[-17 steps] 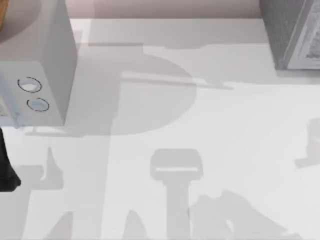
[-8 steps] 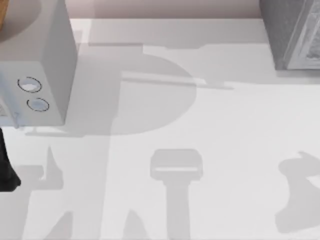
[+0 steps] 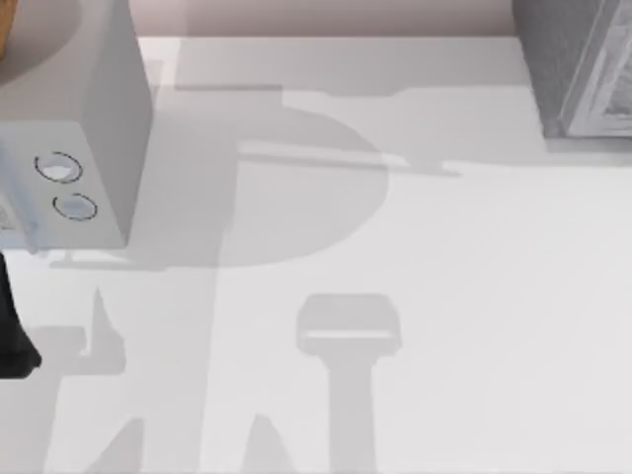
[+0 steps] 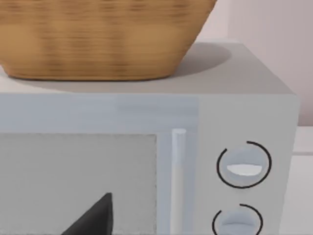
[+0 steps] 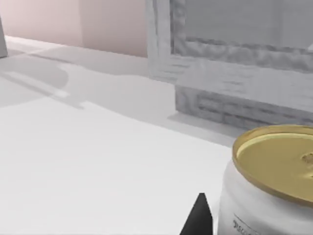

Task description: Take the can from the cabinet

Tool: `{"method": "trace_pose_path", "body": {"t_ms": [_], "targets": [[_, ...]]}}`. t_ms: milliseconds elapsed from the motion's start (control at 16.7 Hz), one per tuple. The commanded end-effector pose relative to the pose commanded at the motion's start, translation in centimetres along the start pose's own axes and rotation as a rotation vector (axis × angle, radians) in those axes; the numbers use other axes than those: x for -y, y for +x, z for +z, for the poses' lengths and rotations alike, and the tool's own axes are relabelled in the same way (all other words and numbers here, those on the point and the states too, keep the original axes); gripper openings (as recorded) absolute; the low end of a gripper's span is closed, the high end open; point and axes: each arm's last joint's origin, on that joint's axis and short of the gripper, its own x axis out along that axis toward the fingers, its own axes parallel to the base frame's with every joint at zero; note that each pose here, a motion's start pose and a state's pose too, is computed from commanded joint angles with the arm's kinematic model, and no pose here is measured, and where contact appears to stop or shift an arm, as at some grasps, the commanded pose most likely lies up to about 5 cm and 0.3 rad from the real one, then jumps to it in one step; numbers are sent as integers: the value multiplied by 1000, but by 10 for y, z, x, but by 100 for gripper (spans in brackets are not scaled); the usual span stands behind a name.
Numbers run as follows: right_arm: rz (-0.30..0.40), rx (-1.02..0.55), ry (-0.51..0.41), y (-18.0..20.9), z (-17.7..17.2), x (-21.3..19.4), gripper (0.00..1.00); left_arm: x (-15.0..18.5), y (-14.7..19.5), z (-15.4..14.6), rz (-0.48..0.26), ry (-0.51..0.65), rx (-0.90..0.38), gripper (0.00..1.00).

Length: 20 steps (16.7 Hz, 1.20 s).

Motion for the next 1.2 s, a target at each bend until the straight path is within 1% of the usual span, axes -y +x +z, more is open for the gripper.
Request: {"method": "trace_pose_path", "body": {"t_ms": [180,420,480,600,900,960,1140,1200], "targets": [[26,4,-11,-11,-13,1,0,0,0,0,0,0,0,100],[28,4,-11,-11,-14,1,0,0,0,0,0,0,0,100],[-119,-3,16,-13,-19,33,0,0,0,0,0,0,0,100],[-98,-3,4,-9,-18,30,0,0,0,0,0,0,0,100],[15,3,-5,11,-21,2,0,0,0,0,0,0,0,100],[27,4,-11,13,-20,0,0,0,0,0,0,0,0,100],[28,4,-11,13,-20,0,0,0,0,0,0,0,0,100],[28,4,-11,13,-20,0,8,0,0,0,0,0,0,100]]}}
